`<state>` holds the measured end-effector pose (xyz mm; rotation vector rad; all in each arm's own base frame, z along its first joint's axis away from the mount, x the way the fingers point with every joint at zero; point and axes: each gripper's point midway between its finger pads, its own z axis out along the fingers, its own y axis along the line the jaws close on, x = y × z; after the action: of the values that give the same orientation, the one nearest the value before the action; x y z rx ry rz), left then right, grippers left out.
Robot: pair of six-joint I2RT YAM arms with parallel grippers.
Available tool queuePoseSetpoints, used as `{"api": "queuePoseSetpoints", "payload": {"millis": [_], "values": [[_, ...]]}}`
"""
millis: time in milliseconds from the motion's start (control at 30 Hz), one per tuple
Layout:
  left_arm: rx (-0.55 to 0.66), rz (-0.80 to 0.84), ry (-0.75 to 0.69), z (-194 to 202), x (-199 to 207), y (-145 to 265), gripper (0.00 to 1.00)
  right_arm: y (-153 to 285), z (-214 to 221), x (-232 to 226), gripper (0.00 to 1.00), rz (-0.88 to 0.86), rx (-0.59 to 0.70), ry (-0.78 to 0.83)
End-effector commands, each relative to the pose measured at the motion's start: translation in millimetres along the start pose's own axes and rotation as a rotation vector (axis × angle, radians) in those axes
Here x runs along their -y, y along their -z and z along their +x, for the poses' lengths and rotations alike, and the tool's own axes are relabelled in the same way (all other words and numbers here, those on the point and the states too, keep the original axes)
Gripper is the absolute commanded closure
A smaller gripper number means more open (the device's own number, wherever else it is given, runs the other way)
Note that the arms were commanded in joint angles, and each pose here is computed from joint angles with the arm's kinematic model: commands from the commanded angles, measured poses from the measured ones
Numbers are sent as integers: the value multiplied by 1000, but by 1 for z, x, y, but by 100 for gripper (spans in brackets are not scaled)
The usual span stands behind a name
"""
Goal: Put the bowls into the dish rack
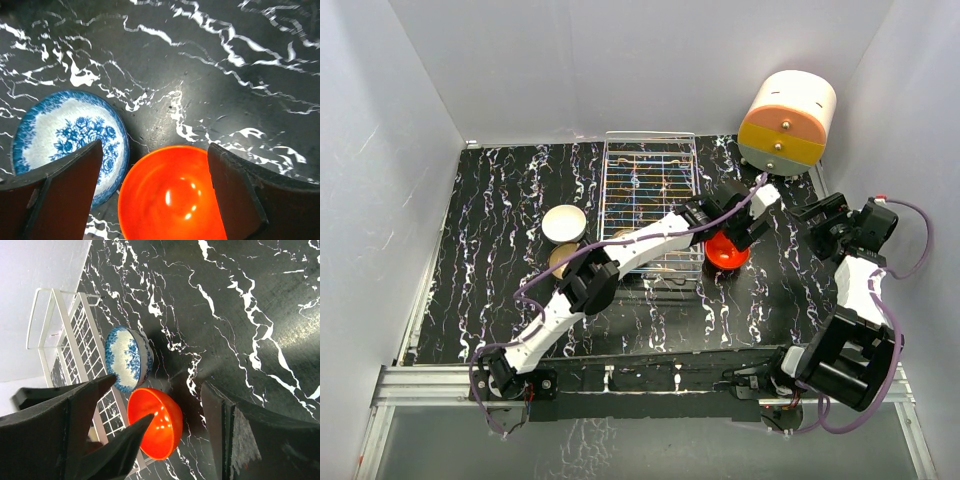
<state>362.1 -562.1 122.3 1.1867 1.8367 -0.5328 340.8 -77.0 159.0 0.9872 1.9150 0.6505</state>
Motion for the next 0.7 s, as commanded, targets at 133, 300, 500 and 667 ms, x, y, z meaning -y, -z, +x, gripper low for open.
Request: {"api": "queuePoseSetpoints", "payload": {"millis": [133,300,500,667], "values": [[69,-148,18,-22,-30,-8,20,2,-11,-9,14,-64,56,14],[74,-173,27,-14,-35,-21,24,1,-9,-6,14,-64,54,10],[93,-174,35,-13,-39,-30,28,-1,-9,-4,15,-65,52,4],[73,-147,58,-1,-36,-38,32,-3,-10,-1,15,-61,53,-1]]}}
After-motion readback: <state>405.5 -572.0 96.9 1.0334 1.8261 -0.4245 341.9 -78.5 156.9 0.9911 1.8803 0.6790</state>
